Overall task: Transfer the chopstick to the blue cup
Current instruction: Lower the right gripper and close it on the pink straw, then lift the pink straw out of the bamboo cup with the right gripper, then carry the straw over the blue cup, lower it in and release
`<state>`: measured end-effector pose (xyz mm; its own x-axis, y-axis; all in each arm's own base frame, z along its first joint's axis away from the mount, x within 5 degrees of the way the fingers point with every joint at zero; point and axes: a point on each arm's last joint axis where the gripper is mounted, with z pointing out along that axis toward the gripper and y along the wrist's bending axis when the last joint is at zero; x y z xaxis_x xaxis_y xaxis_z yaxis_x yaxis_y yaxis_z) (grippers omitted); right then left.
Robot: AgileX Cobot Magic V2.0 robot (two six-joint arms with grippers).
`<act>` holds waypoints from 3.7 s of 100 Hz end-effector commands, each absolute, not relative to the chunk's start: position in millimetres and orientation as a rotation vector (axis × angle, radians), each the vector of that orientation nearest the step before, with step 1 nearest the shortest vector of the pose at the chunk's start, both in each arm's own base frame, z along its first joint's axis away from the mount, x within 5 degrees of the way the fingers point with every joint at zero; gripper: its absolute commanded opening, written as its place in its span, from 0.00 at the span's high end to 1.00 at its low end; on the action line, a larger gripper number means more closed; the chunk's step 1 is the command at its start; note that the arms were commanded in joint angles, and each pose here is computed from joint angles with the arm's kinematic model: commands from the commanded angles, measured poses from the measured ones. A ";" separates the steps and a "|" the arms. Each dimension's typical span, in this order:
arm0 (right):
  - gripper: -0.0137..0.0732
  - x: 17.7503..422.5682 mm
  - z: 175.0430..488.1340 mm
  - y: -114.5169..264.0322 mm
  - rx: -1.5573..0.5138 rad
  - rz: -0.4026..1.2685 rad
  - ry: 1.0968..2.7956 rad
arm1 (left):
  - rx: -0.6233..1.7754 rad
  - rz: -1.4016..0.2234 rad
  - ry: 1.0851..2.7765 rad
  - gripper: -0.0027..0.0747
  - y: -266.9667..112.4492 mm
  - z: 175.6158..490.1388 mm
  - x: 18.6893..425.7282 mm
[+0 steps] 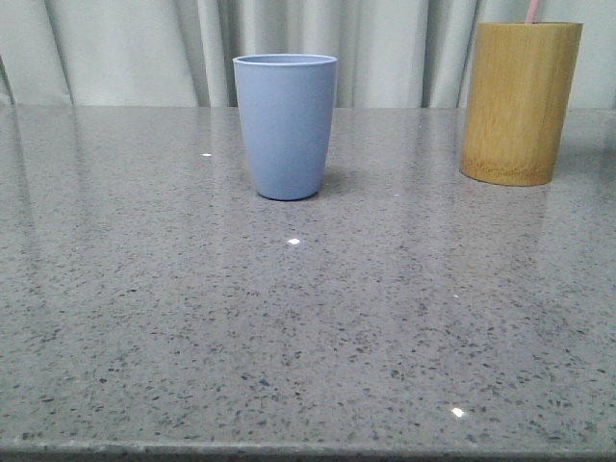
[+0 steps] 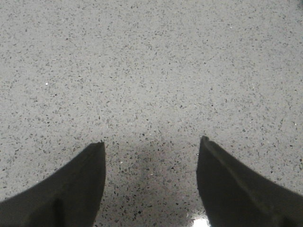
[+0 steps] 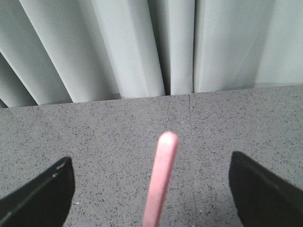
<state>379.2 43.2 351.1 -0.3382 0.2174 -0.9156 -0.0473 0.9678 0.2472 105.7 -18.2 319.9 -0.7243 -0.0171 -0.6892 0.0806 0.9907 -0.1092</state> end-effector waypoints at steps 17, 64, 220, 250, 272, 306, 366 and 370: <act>0.09 372.6 387.7 37.7 0.132 0.272 1.733 | 0.025 -0.191 2.289 0.44 -18.7 332.4 108.7; 0.53 372.5 387.4 37.8 0.131 0.272 1.736 | 0.025 -0.191 2.289 0.44 -18.7 332.4 108.7; 0.92 294.5 544.5 59.6 0.090 0.506 1.336 | 0.025 -0.191 2.289 0.44 -18.7 332.4 108.7; 0.92 293.1 537.7 125.5 -0.025 0.677 1.303 | 0.025 -0.191 2.289 0.44 -18.7 332.4 108.7; 0.92 309.1 515.3 164.5 -0.070 0.736 1.334 | 0.025 -0.191 2.289 0.44 -18.7 332.4 108.7; 0.92 346.7 464.1 195.9 -0.125 0.702 1.488 | 0.025 -0.191 2.289 0.44 -18.7 332.4 108.7; 0.92 363.3 418.6 213.4 -0.253 0.626 1.690 | 0.025 -0.191 2.287 0.44 -18.8 332.5 108.8; 0.92 363.2 418.2 213.5 -0.255 0.626 1.695 | 0.025 -0.191 2.287 0.44 -18.8 332.5 108.8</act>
